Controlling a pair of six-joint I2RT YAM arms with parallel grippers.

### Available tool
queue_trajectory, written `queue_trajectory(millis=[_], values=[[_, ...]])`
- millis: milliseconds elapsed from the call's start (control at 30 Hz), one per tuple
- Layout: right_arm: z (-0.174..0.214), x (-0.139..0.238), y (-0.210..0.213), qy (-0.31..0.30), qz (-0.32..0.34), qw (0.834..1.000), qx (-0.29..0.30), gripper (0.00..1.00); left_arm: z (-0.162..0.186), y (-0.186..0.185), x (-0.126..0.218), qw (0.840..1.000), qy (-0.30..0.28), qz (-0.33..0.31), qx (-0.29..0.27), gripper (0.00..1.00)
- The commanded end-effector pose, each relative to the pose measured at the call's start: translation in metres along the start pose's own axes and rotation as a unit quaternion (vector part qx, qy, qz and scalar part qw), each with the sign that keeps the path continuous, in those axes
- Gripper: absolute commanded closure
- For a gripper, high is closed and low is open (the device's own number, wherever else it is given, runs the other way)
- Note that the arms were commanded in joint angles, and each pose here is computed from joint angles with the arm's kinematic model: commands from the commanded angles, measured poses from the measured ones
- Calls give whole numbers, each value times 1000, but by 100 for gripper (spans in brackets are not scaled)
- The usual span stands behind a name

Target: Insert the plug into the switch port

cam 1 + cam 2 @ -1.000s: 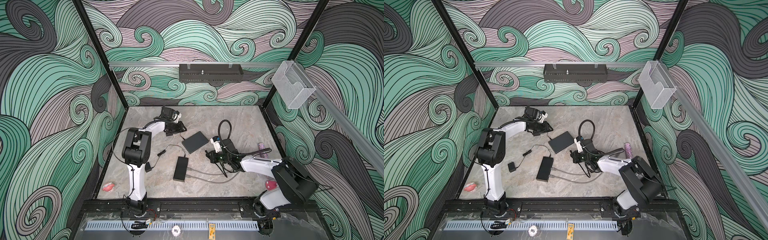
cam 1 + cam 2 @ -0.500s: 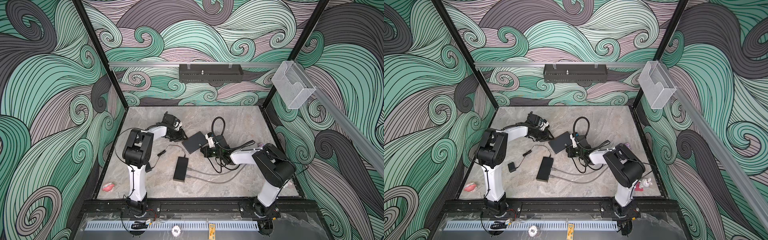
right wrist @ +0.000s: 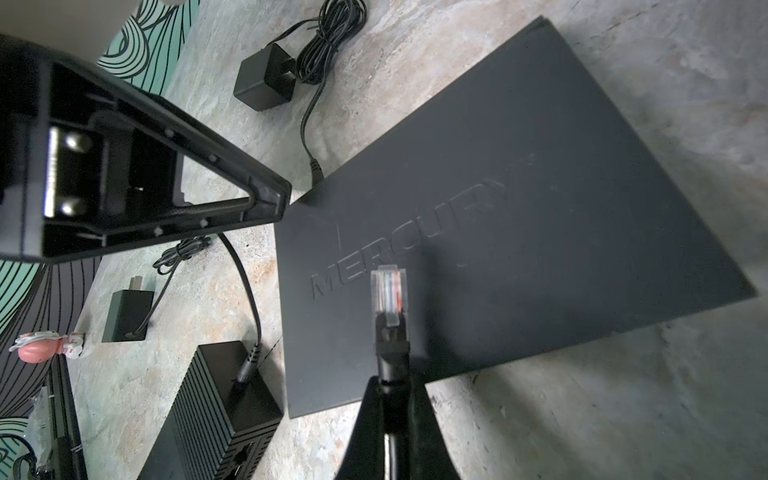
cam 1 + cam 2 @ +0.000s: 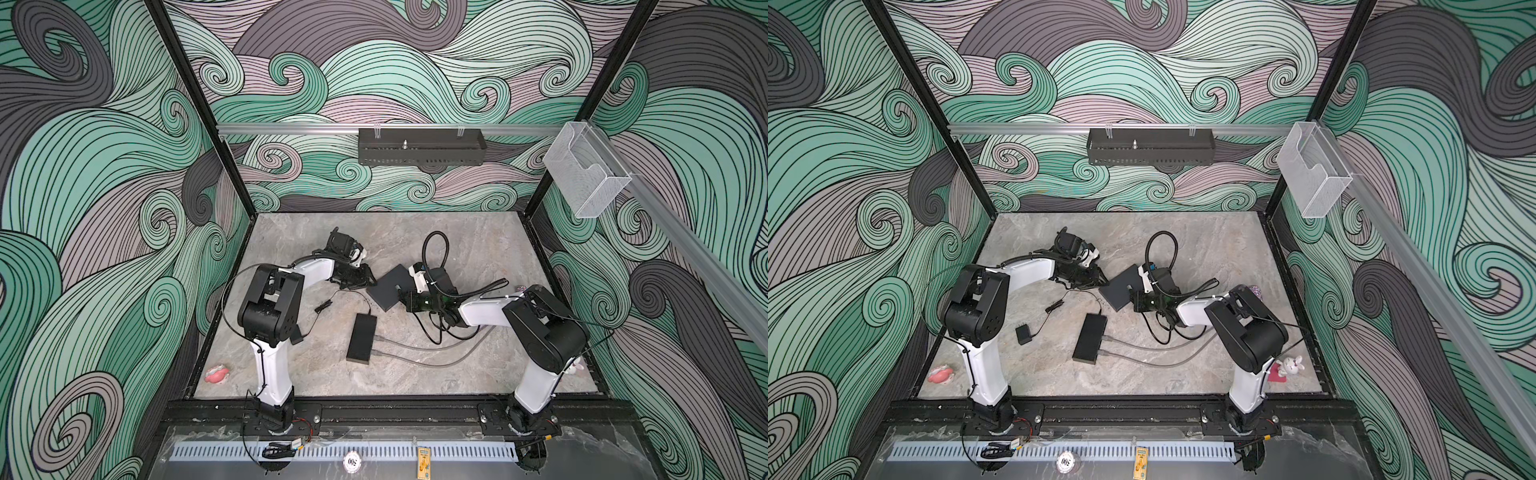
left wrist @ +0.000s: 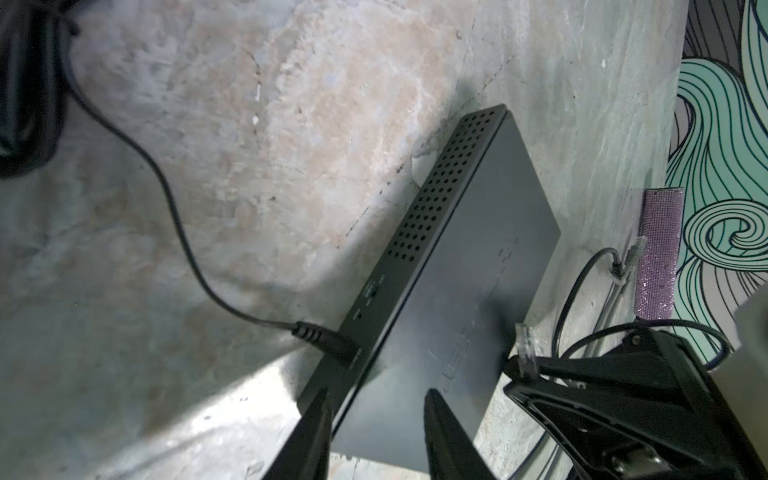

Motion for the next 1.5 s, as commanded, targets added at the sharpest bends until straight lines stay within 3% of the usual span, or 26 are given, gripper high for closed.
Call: queue_trajectory(millis=[0,200,433,800,1467], values=[[4,8,-3,-5,0,1000,9,100,-3,-9,17,1000,3,-12,-16,59],[32,35,-8,1,2,1000,22,100,-33,-18,37,995,5,-42,-95,57],[54,27,-1,13,42,993,109,100,-65,-16,6,986,61,-37,-148,52],[58,13,-5,27,76,987,139,100,-51,-22,-38,982,110,-12,-153,50],[54,5,-4,47,164,970,172,100,-35,-10,-53,969,173,-59,-164,50]])
Point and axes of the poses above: each gripper's point midway between its finger pads, its own x axis back along the fingers, its own y axis along the line the jaws close on, z = x × y, the point moved 8 cm from there along x, back along the fingers, and after that the axes turned 14 degrees about -x, right-handed, at the moved point
